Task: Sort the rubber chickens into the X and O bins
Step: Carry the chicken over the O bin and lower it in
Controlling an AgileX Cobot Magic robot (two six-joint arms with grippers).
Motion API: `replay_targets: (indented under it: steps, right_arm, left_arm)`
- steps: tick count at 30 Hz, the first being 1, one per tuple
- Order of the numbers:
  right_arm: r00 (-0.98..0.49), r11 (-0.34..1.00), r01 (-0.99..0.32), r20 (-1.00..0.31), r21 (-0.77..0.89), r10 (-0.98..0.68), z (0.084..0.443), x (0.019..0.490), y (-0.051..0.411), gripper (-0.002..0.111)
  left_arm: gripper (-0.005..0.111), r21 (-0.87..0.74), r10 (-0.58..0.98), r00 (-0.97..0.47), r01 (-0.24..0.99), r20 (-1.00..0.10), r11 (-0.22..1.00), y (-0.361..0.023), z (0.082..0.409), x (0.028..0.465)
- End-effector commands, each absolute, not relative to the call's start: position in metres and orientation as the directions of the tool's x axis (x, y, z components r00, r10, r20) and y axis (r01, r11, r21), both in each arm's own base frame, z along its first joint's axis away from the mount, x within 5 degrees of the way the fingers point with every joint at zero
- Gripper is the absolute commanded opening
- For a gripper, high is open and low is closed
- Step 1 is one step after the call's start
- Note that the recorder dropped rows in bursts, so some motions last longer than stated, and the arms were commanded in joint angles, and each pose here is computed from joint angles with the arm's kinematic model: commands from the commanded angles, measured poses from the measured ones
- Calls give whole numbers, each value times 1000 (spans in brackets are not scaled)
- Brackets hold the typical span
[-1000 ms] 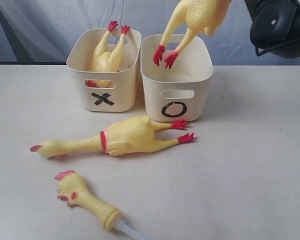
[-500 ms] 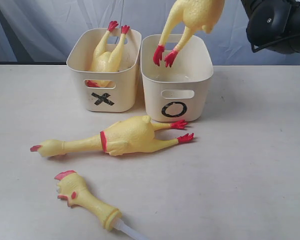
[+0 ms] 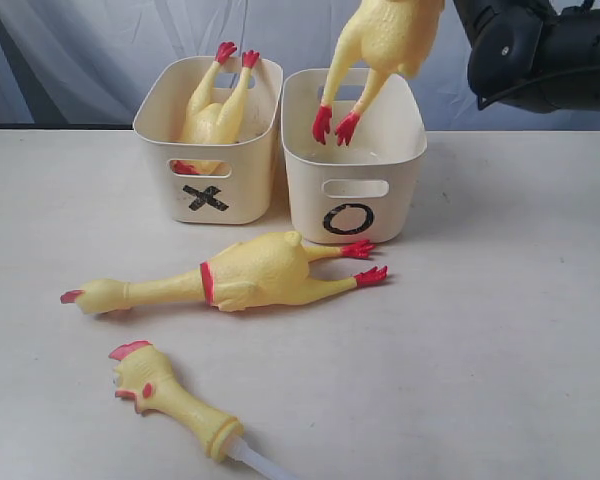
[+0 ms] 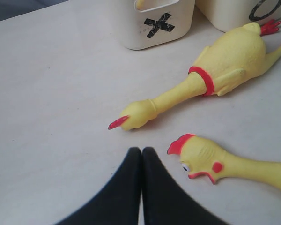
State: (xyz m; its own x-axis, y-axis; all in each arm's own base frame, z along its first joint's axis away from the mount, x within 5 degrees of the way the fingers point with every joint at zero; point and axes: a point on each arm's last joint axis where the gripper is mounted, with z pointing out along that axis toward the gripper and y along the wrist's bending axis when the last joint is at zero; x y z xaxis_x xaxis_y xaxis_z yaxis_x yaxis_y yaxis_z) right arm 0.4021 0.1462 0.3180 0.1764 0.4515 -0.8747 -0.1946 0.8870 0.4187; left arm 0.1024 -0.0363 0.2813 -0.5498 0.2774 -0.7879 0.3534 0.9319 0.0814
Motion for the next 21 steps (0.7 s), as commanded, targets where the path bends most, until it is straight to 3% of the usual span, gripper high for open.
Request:
replay_targets:
  steps: [1, 21]
  right_arm:
    - [193, 903, -191, -888, 384, 418, 315, 407, 147, -1]
    - [12, 913, -187, -929, 363, 371, 268, 456, 173, -1]
  left_arm:
    - [0, 72, 270, -548, 355, -792, 932, -37, 280, 102]
    - [0, 65, 265, -551, 355, -791, 933, -37, 280, 101]
